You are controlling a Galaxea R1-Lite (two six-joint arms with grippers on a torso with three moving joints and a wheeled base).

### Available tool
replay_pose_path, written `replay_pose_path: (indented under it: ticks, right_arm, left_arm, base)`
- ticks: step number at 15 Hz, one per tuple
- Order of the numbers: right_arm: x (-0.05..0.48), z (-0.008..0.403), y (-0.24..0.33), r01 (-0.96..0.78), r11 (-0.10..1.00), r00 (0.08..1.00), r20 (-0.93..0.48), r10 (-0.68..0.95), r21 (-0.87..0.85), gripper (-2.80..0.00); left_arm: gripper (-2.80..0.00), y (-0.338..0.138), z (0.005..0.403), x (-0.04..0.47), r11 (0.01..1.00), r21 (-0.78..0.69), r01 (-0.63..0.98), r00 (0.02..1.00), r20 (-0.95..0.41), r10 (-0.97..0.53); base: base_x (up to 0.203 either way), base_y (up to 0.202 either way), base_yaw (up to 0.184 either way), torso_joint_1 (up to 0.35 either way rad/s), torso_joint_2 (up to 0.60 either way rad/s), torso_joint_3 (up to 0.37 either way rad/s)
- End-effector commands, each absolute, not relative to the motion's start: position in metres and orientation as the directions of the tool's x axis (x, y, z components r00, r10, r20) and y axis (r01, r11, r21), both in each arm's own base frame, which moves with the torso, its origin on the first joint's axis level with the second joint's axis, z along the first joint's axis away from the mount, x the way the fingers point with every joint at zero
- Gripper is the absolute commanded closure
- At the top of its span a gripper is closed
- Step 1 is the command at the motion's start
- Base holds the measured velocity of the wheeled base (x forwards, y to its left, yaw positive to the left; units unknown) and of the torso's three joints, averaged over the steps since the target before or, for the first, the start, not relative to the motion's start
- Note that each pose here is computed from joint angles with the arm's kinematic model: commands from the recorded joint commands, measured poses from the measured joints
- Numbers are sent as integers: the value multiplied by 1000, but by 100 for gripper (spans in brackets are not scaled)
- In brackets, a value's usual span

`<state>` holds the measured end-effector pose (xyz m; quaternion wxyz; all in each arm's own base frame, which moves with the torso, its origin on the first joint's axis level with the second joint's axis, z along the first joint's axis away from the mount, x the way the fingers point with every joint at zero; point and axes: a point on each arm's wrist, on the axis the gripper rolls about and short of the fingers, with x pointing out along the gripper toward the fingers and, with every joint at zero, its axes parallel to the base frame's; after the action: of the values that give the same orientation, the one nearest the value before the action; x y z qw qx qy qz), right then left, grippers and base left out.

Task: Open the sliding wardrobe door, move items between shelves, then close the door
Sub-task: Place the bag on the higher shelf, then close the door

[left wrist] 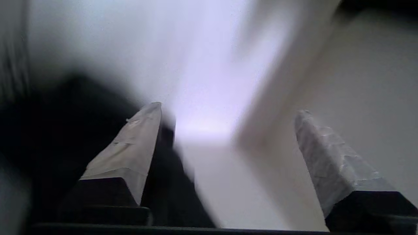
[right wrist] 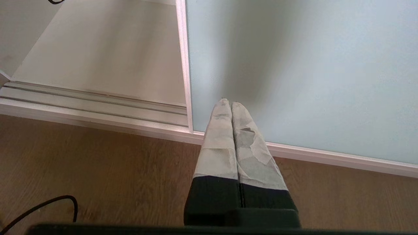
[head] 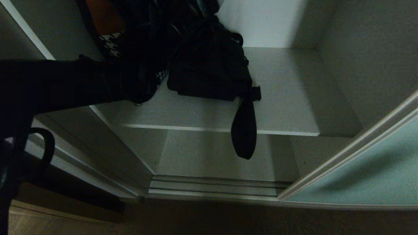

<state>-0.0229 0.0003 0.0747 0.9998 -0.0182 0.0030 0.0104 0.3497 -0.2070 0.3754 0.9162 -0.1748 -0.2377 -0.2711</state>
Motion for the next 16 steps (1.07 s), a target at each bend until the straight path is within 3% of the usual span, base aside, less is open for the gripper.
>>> replay_pose_path:
  ticks: [1,4,6,7,11,16]
  right_arm:
    - [-23,75,0,-22,999,1000,-6,21,-37,0]
    - [-23,75,0,-22,999,1000,-6,21,-37,0]
    - [-23,75,0,-22,999,1000,-6,21,-37,0]
    - [-23,75,0,-22,999,1000,-6,21,-37,0]
    - [-23,74,0,-22,999,1000,-7,21,-37,0]
    - [-23,75,0,-22,999,1000,-6,21,-37,0]
  left_arm:
    - [-280,-215,370,335,790,-274,548,826,324,-461]
    - [-280,-230,337,316,793,-438,424,855,-97,-510]
    - [-280,-236,315,293,809,-507,298,780,-359,-512]
    - [-280,-239,313,276,801,-533,272,730,-428,-533]
    - [-280,-237,302,243,797,-567,206,635,-542,-550]
    - [-280,-255,252,257,831,-527,180,577,-627,-523]
  base:
    - [0,0,0,0,0,0]
    - [0,0,0,0,0,0]
    - [0,0,0,0,0,0]
    - [0,0,0,0,0,0]
    - [0,0,0,0,0,0]
    - [0,0,0,0,0,0]
